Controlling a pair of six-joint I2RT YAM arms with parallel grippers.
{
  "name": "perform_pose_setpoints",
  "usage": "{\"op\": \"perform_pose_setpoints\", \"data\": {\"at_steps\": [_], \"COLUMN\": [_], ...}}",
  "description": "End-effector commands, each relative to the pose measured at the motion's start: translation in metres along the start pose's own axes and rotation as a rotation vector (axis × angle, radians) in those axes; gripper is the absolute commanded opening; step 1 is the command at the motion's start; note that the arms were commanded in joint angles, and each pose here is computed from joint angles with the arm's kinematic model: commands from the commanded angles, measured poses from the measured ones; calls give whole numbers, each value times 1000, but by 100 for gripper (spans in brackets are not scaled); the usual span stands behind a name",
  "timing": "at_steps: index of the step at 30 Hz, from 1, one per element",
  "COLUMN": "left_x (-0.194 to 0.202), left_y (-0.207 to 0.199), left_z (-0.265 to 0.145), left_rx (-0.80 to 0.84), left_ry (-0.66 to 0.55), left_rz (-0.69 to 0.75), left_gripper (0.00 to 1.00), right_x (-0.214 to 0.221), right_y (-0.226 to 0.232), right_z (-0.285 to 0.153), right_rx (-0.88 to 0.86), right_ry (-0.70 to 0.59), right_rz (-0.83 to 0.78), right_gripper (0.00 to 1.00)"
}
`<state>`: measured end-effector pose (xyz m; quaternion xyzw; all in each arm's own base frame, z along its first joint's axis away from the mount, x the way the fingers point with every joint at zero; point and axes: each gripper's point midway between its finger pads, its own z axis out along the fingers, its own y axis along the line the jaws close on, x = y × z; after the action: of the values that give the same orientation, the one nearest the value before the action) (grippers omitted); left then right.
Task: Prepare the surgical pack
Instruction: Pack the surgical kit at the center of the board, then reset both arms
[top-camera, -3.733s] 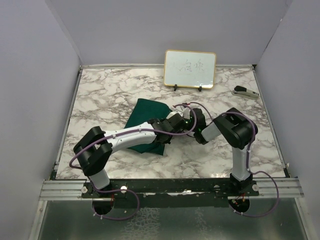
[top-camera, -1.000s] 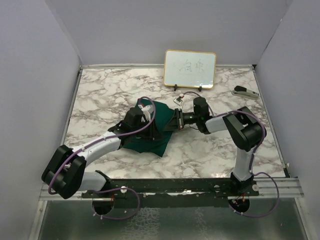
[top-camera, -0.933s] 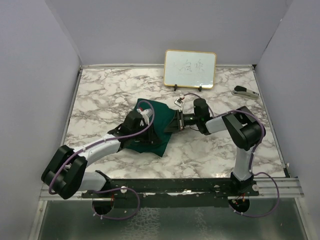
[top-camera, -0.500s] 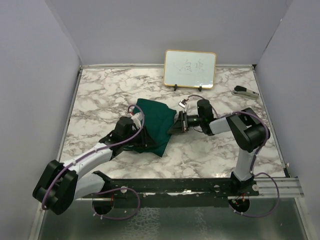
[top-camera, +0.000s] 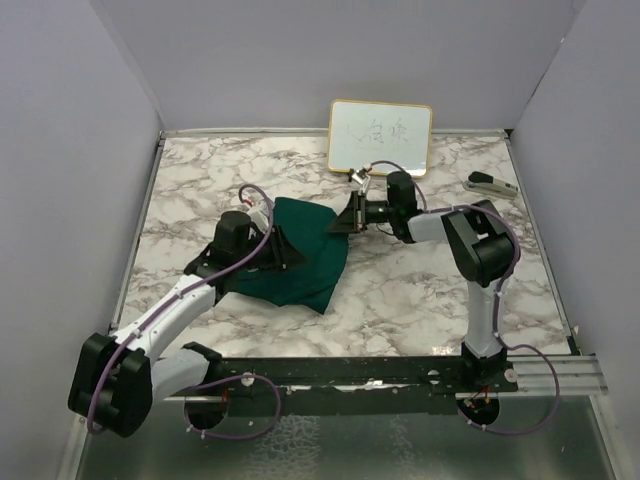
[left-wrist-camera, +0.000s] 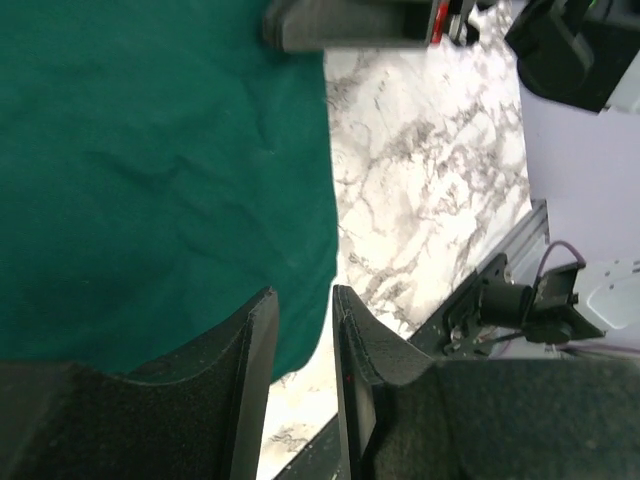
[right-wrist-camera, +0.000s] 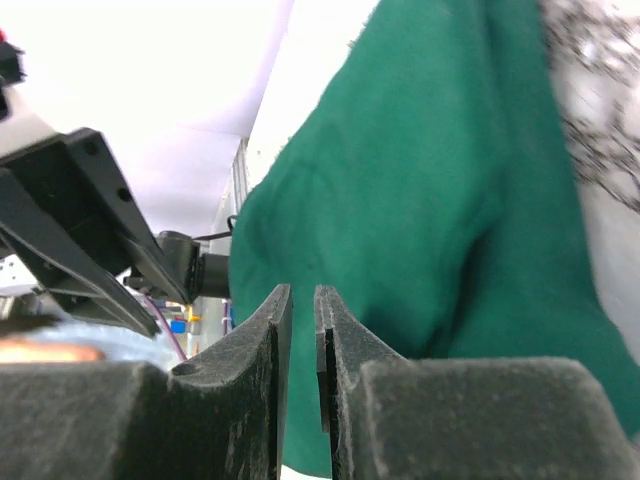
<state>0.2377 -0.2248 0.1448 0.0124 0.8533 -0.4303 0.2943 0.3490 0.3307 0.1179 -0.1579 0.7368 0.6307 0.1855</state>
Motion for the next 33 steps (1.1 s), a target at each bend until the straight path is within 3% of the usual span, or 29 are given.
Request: {"op": "perform_pose_setpoints", "data": {"at_steps": [1, 6, 12, 16, 21, 25, 30, 33], "left_x": [-26, -64, -132, -176, -207, -219, -246, -256], "left_y": [0, 8, -4, -20, -35, -55, -94, -123], "left_z": [-15, -33, -61, -85, -107, -125, -173, -202], "left_rx": [-12, -51, -91, -136, -183, -188, -257, -277], "left_ry": [-53, -133, -259, -352, -419, -449, -547, -605], "left_rz": [38, 50, 139, 256, 372, 465, 597, 681], "left_gripper": [32, 33, 33, 38, 48, 56, 61, 62], "right_x": [18, 26, -1, -10, -19, -41, -73, -82], "right_y": [-31, -38, 8, 35, 68, 127, 243, 289], "right_z": [-8, -26, -47, -80, -128, -170, -218, -243], "right_rx": [27, 61, 167, 364, 595, 710, 699, 717], "right_ry": [-1, -23, -30, -81, -178, -323, -591, -705], "right_rz": [66, 56, -112, -246, -370, -514, -762, -855], "right_gripper": [17, 17, 24, 37, 46, 59, 77, 84]}}
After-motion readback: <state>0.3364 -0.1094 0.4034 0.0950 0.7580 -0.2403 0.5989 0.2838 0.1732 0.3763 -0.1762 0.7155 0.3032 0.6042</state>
